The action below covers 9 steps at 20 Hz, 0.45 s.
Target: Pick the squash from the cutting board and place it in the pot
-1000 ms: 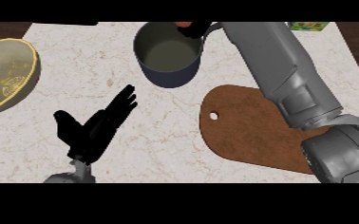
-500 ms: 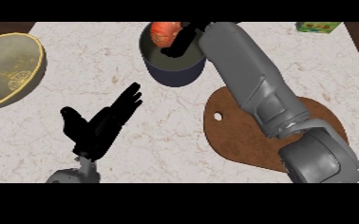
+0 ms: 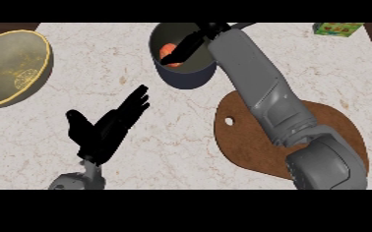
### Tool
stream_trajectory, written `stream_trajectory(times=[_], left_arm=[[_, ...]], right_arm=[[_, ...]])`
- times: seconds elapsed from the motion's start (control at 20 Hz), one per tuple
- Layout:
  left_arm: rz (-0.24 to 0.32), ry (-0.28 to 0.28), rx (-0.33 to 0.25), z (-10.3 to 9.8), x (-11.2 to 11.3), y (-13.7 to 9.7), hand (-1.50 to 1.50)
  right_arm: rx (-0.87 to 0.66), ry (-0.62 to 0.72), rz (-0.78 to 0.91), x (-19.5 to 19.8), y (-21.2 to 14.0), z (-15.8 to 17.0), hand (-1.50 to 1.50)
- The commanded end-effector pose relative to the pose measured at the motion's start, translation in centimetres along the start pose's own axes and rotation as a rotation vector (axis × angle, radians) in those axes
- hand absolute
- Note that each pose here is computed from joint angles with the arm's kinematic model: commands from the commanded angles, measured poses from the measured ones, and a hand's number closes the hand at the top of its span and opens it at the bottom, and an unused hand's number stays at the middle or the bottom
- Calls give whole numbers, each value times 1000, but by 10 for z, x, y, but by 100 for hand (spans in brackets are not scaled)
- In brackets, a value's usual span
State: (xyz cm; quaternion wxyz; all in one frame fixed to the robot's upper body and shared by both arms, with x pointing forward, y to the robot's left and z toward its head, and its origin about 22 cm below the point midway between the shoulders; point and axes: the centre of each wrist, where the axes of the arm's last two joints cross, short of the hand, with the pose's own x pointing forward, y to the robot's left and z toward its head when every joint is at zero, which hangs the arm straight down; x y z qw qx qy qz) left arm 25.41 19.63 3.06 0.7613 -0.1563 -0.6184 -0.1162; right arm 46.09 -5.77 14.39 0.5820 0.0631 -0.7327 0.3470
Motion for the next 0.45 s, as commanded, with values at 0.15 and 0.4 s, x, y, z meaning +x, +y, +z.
stream_trajectory(times=[0.15, 0.4], left_arm=[[2, -7, 21, -2, 2, -1, 0], [9, 1, 38, 6, 1, -2, 0]], right_arm=[[-163, -60, -51, -16, 1, 7, -150], [-234, -37, -34, -15, -44, 18, -150]])
